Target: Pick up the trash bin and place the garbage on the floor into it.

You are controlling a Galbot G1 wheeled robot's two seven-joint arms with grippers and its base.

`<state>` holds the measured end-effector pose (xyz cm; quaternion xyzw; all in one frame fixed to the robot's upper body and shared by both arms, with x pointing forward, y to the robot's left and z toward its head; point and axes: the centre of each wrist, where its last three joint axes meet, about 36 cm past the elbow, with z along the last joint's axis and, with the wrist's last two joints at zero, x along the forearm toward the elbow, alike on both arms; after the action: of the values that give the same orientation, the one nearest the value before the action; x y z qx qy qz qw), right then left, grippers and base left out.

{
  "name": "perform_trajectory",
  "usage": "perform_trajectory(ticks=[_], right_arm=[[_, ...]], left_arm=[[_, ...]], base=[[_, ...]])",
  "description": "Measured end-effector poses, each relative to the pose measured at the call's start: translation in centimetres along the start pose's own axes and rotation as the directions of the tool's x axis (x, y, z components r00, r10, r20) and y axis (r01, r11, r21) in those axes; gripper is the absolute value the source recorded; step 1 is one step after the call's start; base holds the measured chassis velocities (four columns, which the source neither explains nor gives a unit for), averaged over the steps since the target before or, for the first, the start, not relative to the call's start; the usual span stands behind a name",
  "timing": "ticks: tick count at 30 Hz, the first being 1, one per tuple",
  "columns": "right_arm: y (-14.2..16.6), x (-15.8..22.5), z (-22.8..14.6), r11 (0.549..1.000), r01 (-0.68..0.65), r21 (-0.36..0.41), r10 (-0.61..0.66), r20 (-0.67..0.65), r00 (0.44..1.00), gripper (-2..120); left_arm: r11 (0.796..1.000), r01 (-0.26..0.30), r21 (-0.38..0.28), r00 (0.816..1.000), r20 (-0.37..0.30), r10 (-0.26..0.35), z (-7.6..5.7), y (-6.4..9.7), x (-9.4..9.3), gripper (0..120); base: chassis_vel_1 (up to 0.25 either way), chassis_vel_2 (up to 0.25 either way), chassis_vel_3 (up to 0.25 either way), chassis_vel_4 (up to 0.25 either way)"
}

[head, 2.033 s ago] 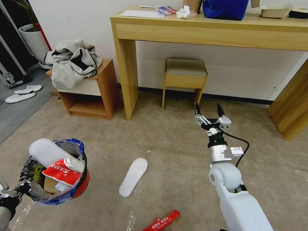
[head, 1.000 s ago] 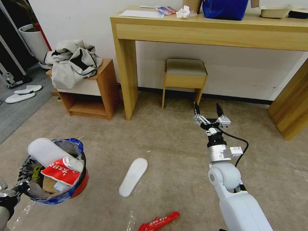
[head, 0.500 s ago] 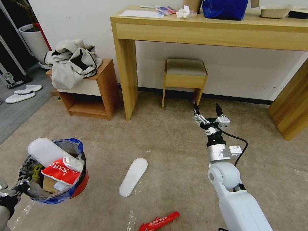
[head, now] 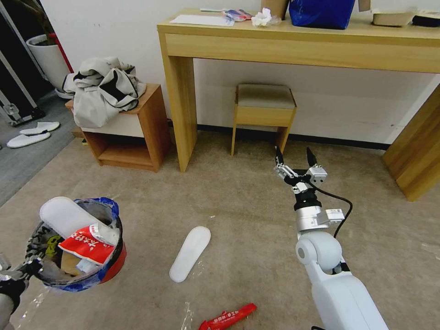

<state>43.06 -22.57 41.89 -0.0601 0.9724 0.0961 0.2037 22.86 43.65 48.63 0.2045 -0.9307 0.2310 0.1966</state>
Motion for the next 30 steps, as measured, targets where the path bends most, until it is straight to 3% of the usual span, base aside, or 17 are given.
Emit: perform_trajectory(ticks=[15,22,23,24,25,27,28,29,30], right_arm=[[1.0,-0.3,0.4,1.000,0.009,-0.026,-0.010,-0.030,0.999,100],[4.0,-1.9,1.7,0.985,0.035,-0.169,-0.067,-0.191,0.979,100],[5.3,-2.2,1.8,0.967,-0.002,-0.255,-0.082,-0.319,0.944,100],[5.9,-2.3,1.9,0.957,-0.017,-0.290,-0.097,-0.375,0.922,100],[5.9,-2.3,1.9,0.957,-0.017,-0.290,-0.097,-0.375,0.922,100],[7.8,-2.4,2.6,0.928,-0.059,-0.368,-0.172,-0.562,0.809,100],[7.8,-2.4,2.6,0.928,-0.059,-0.368,-0.172,-0.562,0.809,100],[9.7,-2.3,3.9,0.917,-0.082,-0.391,-0.228,-0.680,0.697,100],[10.5,-2.4,4.5,0.916,-0.082,-0.392,-0.250,-0.720,0.648,100]], left_arm=[[1.000,0.002,0.001,1.000,-0.001,-0.002,0.0,0.0,0.1,0],[1.000,0.008,-0.001,1.000,-0.005,-0.008,0.1,0.1,0.1,0],[1.000,0.010,-0.002,1.000,-0.006,-0.010,0.2,0.1,0.1,0],[1.000,0.010,-0.003,1.000,-0.006,-0.010,0.2,0.1,0.1,0],[1.000,0.010,-0.003,1.000,-0.006,-0.010,0.2,0.1,0.1,0],[1.000,0.013,-0.004,1.000,-0.010,-0.013,0.3,0.0,0.1,0],[1.000,0.013,-0.004,1.000,-0.010,-0.013,0.3,0.0,0.1,0],[1.000,0.018,-0.007,1.000,-0.013,-0.018,0.3,0.0,0.0,0],[1.000,0.020,-0.008,1.000,-0.014,-0.020,0.4,0.0,0.0,0]], base=[[0.000,0.000,0.000,0.000],[0.000,0.000,0.000,0.000],[0.000,0.000,0.000,0.000],[0.000,0.000,0.000,0.000],[0.000,0.000,0.000,0.000],[0.000,0.000,0.000,0.000],[0.000,0.000,0.000,0.000],[0.000,0.000,0.000,0.000],[0.000,0.000,0.000,0.000]])
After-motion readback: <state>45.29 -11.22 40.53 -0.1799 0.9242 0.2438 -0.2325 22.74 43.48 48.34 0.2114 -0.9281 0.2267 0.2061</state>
